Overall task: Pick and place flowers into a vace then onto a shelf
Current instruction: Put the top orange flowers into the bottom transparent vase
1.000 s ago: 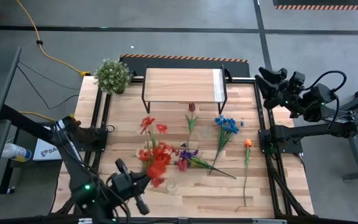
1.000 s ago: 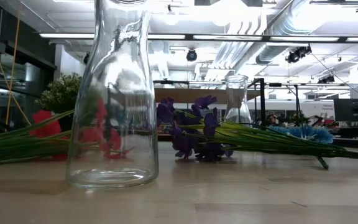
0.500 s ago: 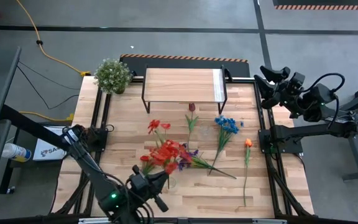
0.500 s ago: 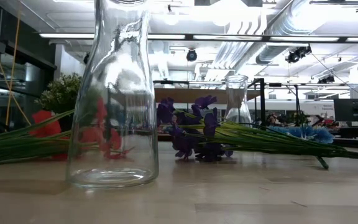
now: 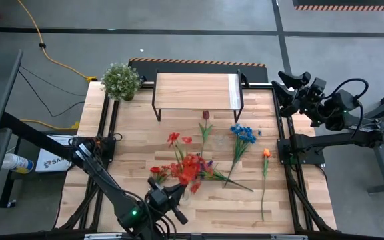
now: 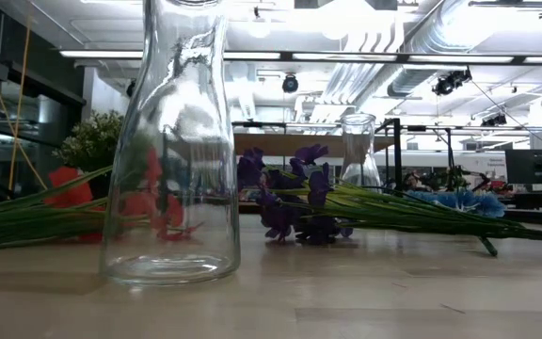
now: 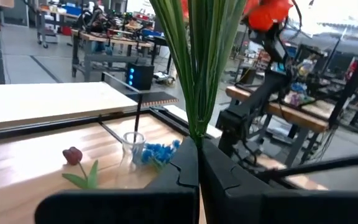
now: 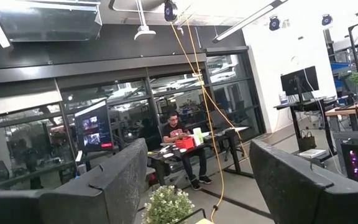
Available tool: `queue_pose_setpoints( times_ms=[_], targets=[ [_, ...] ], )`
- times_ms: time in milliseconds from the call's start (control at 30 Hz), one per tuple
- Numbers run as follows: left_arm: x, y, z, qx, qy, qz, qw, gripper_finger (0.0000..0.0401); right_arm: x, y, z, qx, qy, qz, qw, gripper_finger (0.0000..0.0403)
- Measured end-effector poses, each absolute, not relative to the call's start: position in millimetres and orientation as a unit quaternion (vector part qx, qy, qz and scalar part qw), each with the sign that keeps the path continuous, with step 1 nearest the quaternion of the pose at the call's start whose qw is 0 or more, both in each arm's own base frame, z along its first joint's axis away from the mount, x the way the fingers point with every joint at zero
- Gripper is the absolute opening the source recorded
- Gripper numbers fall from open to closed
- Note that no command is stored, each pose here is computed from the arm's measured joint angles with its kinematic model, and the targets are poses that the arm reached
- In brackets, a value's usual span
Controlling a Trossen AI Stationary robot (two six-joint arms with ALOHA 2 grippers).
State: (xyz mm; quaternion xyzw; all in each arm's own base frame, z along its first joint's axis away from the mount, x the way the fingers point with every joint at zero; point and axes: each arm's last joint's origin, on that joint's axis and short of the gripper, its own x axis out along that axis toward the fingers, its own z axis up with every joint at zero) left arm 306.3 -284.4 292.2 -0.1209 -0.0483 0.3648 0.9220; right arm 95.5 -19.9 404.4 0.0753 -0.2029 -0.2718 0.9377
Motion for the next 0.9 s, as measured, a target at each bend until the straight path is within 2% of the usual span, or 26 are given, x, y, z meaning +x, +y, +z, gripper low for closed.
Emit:
queue_pose_setpoints(
  times_ms=[600,900],
  targets=[
    [311.2,-280.8,259.2,-0.078,-0.033,0.373,0.924,0.0029,96.4,-18.3,404.9,0.073,-0.205,-0.241,0.946,0.0271],
    [305.3,-275.8,234.9,-0.120,-0.048,0.370,0.920,0.0029,96.3,-18.3,405.2,0.073,-0.207,-0.241,0.945,0.0271]
  ],
)
